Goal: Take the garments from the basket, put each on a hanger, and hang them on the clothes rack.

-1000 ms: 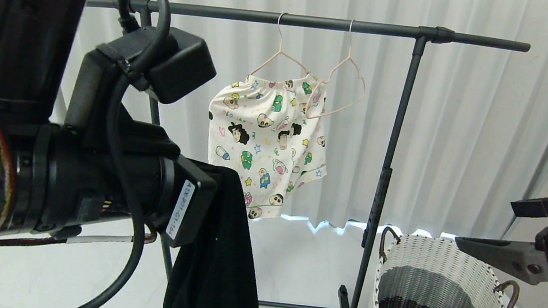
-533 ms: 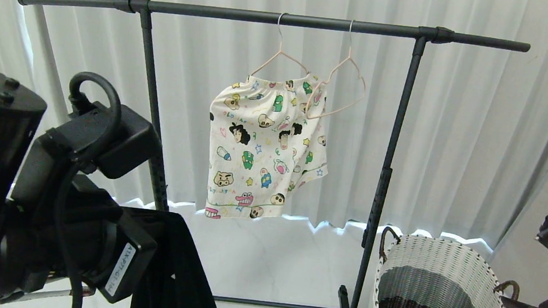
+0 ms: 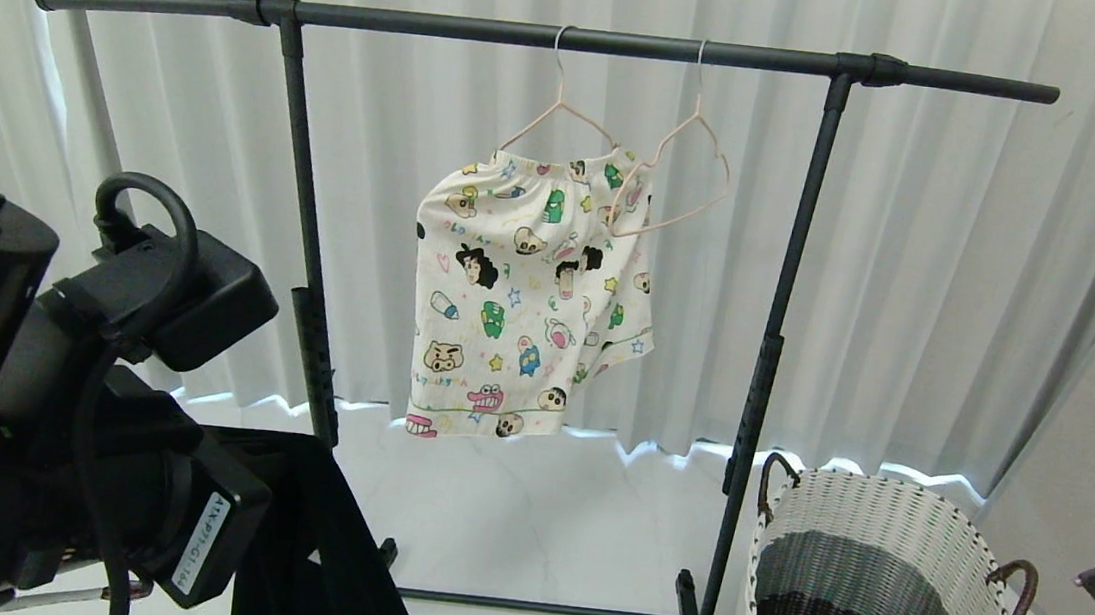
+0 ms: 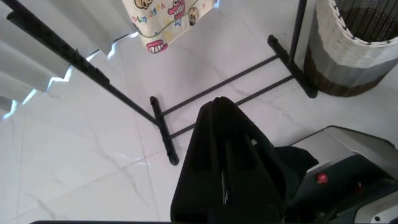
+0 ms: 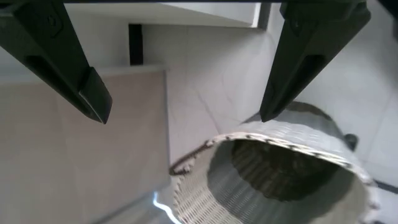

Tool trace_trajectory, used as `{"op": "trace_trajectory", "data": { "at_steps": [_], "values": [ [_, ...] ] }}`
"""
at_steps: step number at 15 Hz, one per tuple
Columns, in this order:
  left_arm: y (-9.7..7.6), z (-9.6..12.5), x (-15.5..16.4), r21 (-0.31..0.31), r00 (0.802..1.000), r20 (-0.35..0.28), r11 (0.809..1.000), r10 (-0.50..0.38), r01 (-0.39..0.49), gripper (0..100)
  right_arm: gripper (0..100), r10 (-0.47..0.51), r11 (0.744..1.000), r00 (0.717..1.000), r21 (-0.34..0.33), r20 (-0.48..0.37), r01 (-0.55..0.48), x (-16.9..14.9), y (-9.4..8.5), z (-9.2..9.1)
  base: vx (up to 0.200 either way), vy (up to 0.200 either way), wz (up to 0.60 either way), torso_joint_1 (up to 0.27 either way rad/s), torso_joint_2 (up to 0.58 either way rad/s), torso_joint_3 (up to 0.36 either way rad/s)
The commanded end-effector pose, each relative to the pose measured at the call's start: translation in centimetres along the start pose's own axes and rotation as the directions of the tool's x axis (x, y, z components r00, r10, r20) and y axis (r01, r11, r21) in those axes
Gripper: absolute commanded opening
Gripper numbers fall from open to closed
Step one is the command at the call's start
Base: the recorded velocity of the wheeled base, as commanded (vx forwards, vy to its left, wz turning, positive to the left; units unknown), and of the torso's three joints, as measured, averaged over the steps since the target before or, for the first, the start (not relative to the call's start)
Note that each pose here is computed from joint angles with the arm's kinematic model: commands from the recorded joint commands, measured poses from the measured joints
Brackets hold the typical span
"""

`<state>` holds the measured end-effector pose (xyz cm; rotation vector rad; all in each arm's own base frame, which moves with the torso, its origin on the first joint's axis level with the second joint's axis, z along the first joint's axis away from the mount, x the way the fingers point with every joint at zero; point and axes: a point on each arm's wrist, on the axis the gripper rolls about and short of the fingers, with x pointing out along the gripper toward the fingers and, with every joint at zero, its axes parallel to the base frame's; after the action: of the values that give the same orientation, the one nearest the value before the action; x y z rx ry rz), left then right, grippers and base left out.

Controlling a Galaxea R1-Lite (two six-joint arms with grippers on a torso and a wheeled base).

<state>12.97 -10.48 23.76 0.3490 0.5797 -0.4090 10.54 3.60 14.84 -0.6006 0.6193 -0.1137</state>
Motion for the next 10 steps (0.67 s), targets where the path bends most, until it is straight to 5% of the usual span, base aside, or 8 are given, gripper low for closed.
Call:
{"op": "trace_trajectory", "data": {
  "at_steps": [1, 4, 10],
  "values": [
    [0.3, -0.4, 0.2, -0.008, 1.000, -0.017, 1.000, 0.016, -0.016, 0, 100, -0.053, 0.997, 0.997, 0.056, -0.058, 0.056, 1.2, 0.1, -1.3, 0.000, 0.000, 0.00, 0.000, 0.00, 0.000],
    [0.4, -0.7, 0.4, -0.012, 0.999, -0.031, 1.000, 0.023, -0.024, 0, 100, -0.118, 0.958, 0.985, 0.247, -0.127, 0.147, 3.2, -0.6, -0.5, 0.000, 0.000, 0.00, 0.011, -0.04, -0.053],
    [0.3, -1.4, 0.7, -0.008, 0.998, -0.052, 1.000, 0.029, -0.029, 0, 100, -0.130, 0.945, 0.984, 0.285, -0.120, 0.160, 3.7, -1.0, 0.7, 0.000, 0.000, 0.00, 0.147, -0.42, -0.270]
  ]
}}
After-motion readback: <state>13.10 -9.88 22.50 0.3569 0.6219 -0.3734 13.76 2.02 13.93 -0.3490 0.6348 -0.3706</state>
